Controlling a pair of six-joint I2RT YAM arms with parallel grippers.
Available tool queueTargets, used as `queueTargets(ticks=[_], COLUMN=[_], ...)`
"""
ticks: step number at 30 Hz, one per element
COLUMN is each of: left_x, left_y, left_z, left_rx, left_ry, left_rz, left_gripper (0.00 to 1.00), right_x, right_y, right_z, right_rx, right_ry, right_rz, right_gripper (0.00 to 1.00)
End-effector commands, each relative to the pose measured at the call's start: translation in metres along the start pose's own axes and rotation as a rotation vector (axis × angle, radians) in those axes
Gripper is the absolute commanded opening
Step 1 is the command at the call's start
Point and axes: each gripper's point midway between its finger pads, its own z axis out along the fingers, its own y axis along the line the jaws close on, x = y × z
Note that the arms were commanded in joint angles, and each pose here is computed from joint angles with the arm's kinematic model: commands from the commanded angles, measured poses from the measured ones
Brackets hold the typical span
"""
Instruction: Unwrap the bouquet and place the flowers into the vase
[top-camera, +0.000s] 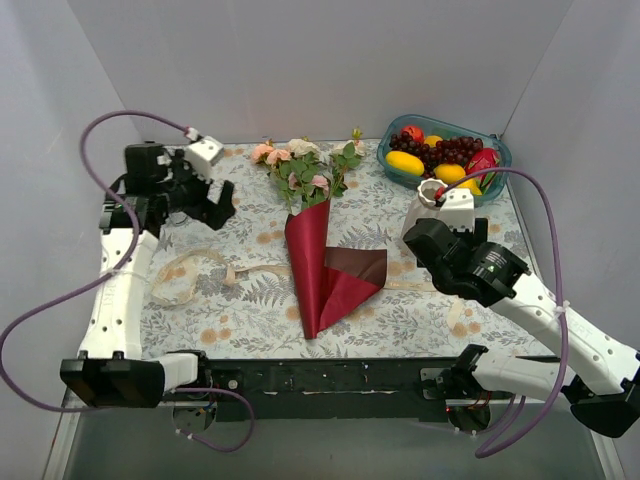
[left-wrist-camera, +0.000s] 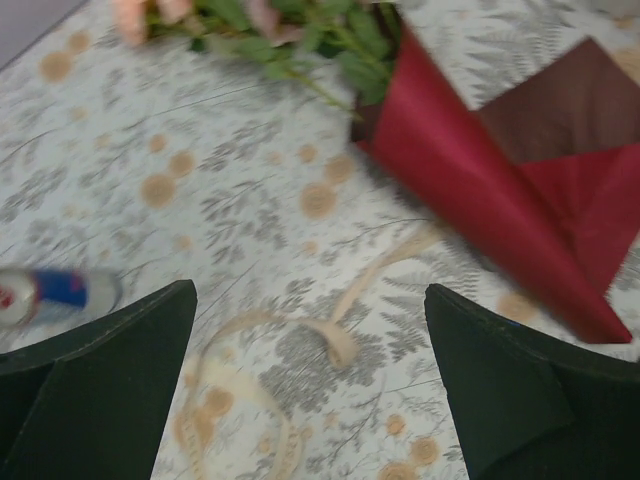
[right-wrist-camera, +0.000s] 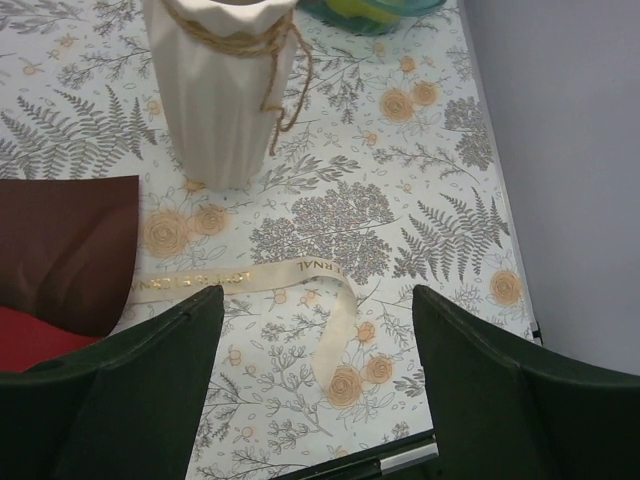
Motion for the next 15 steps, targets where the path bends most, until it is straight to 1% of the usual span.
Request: queueTargets(ticks=[1,3,5,6,7,10,12,14,15], left_x=[-0.002,-0.002,0.004,0.005,0.004,0.010,0.024,0.029,0.038], left_y=[-0.088,-0.105,-0.113,-0.115,-0.119,-0.120,-0.121,-0.124,-0.125], left_z=[0.043,0.054,0.071,0.076,0.083,0.106,0.127,0.139,0.153], left_rx=[0.320,0.414,0.476,0.496,0.526,0.558,0.589,0.631,0.652], left_ry=[-0.001,-0.025,-0.042,-0.051,-0.080,-0.084,-0.040,-0.025,-0.003], left_rz=[0.037,0.043,0.050,0.051,0.054,0.040,0.006,-0.015,-0.036], left_gripper=[0.98,0.98,0.98,0.98,0.98,0.98,0.98,0.98,0.98], right_x=[-0.017,-0.018,-0.024,-0.022,-0.027,-0.027,-0.027,-0.022,-0.021], right_y=[0.021,0.026,0.030,0.031,0.035,0.037,0.038,0.041,0.042], right_z=[-0.002,-0.005,-0.007,-0.010,-0.012,-0.017,-0.020,-0.018,-0.017], right_rx=[-0.082,-0.120,-0.159,-0.194,-0.223,-0.285,-0.314,-0.324,-0.320], right_ry=[-0.048,-0.059,-0.089,-0.099,-0.124,-0.156,-0.162,-0.155,-0.152], right_rz=[0.030,0.039,0.045,0.028,0.048,0.039,0.031,0.013,0.006], right_gripper=[0.84,0.83,0.82,0.82,0.81,0.80,0.79,0.77,0.77])
